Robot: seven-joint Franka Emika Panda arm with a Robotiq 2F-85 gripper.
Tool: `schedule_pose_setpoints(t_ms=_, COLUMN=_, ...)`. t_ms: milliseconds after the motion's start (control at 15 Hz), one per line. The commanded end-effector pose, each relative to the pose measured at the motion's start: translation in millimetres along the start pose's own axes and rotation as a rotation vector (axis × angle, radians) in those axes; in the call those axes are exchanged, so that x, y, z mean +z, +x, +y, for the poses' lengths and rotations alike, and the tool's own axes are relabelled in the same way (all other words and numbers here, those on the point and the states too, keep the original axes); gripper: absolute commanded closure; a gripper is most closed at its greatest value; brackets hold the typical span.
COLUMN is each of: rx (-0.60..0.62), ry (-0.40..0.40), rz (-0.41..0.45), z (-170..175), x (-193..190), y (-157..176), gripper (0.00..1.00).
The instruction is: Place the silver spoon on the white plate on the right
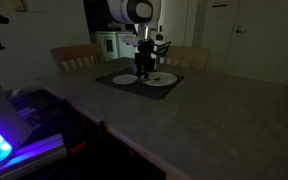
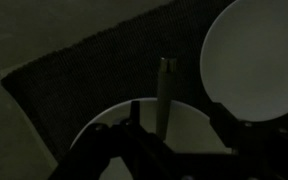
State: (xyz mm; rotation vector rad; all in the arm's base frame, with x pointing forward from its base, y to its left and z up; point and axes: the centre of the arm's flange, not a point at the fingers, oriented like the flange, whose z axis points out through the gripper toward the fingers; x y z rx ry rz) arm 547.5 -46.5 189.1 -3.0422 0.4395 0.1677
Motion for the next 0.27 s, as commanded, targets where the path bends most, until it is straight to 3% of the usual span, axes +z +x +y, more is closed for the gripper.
schedule_pose_setpoints(t_ms=0, rx=0.017, ry=0.005, rz=0.015, z=-7.1, x=-45.7, y=-31.8, gripper=0.01)
schedule_pose_setpoints(t_ms=200, rx=0.054, ry=0.015, rz=0.003, z=-15.0, x=-68.5, y=-50.2, gripper=0.00)
